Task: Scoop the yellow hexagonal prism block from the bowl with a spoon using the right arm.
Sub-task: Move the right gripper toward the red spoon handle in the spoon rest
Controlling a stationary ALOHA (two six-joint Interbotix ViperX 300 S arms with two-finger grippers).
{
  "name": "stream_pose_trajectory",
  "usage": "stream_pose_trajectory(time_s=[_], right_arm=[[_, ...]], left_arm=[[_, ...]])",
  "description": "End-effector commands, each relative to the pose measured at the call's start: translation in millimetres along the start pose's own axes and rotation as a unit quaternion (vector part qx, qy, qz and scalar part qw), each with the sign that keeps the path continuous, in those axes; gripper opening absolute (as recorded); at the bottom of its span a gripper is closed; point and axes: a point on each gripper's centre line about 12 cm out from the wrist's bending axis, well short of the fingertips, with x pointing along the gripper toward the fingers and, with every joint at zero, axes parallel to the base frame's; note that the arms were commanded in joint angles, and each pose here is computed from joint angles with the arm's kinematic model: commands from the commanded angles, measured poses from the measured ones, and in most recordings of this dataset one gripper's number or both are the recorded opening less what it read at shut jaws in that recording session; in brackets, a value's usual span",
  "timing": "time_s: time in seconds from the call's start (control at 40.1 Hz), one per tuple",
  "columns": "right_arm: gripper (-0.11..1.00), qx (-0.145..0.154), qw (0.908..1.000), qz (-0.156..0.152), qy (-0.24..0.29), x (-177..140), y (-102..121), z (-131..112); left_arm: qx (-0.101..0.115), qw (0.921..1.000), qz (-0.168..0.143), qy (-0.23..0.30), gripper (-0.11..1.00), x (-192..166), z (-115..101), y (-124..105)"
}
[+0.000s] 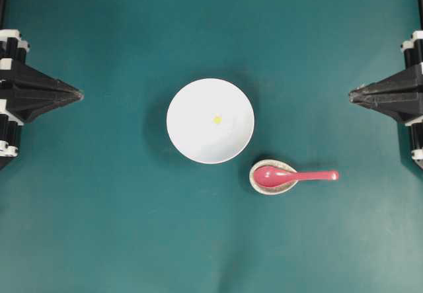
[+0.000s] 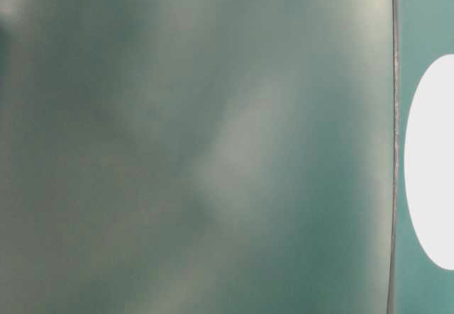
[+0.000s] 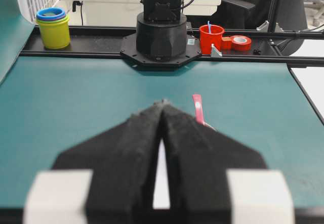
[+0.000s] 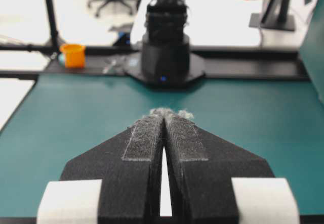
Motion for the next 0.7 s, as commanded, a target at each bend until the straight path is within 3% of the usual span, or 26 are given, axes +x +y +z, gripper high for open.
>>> stream_pose_trajectory(time_s=[0.0, 0.125, 0.349, 0.449, 0.673], right_arm=[[0.0, 0.002, 1.0, -0.003, 0.003, 3.8, -1.0, 1.6], [0.0, 0.01, 0.9996, -0.006, 0.028, 9.1, -1.8, -6.3], [0.03, 0.012, 0.9997, -0.006, 0.022, 10.3, -1.9, -3.6], [0.13, 0.012, 0.9997, -0.005, 0.019, 10.1, -1.6, -1.7], [0.49, 0.012, 0.9996, -0.006, 0.024, 10.6, -1.9, -3.9]], left_arm=[[0.001, 1.0, 0.0, -0.001, -0.01, 4.1, 9.6, 0.1], [0.002, 1.0, 0.004, -0.003, 0.0, 4.9, 13.3, 1.6], [0.001, 1.0, 0.004, -0.003, 0.0, 5.3, 13.6, 1.6], [0.003, 1.0, 0.003, -0.004, 0.0, 5.4, 14.2, 1.6], [0.002, 0.9999, 0.003, -0.01, 0.0, 5.5, 16.1, 1.6]])
